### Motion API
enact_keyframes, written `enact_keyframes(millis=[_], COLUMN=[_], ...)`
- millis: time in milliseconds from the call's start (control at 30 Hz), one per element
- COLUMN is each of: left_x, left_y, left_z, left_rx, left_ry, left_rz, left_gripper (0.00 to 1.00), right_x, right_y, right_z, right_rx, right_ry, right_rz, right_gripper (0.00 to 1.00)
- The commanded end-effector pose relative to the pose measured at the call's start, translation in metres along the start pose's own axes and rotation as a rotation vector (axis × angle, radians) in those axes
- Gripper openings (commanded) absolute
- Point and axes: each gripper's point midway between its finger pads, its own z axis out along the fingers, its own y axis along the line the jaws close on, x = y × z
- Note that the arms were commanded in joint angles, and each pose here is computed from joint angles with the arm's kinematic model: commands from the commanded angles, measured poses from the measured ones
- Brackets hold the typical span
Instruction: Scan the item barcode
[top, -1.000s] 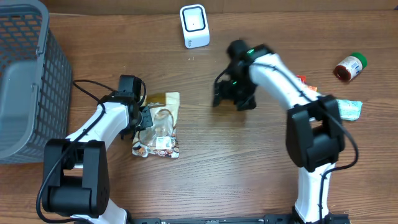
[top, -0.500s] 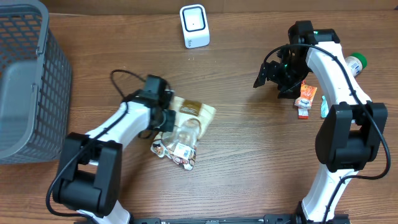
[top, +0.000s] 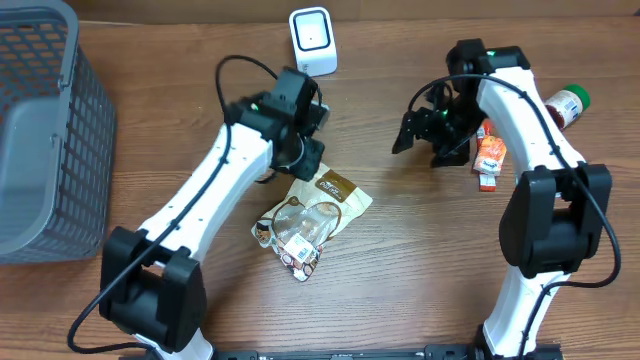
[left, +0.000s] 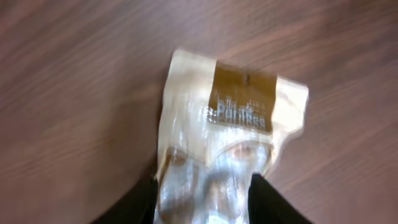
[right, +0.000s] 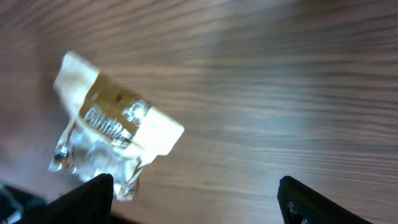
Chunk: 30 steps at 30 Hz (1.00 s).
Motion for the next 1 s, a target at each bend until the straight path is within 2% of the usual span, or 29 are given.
enact_keyframes(millis=[0,100,167,233,367,600,767,967], left_x=[0.011,0.04,0.053,0.062,0.066,0.06,0.058,0.05], left_y=[0.016,0.045,0.066,0.084,0.114,0.152,0.166,0.17], left_z=[-0.017,-0.021,-0.024,-0.027,-0.03,-0.032,-0.034,-0.033], left_rx=[-0.045,-0.171,-0.258,-0.312,-0.316,-0.193,-0.197,-0.196], left_ry=[0.061,0.161,0.196,0.215,0.209,0.142,0.116,0.078], left_rz=[-0.156,-0.256,-0.325,-0.4,-0.525,-0.709,-0.732,-0.725], left_gripper=[0.35,0.21,0.16,0.1,0.05,0.07,0.09,0.11], right_x=[0.011,0.021,0.03,0.041,0.064,0.111,0.147,0.176], right_y=[0.037,0.057,0.071,0.085,0.111,0.134,0.135,0.135], right_z=[-0.005,0.005,0.013,0.022,0.043,0.091,0.114,0.152], right_rx=[-0.061,-0.053,-0.046,-0.036,-0.015,0.044,0.105,0.195], right_ry=[-0.007,0.014,0.031,0.054,0.096,0.181,0.251,0.23], right_rz=[-0.12,-0.173,-0.216,-0.242,-0.239,-0.24,-0.252,-0.256], right_gripper=[0.81,0.72,0.62,0.41,0.15,0.13,0.13,0.14])
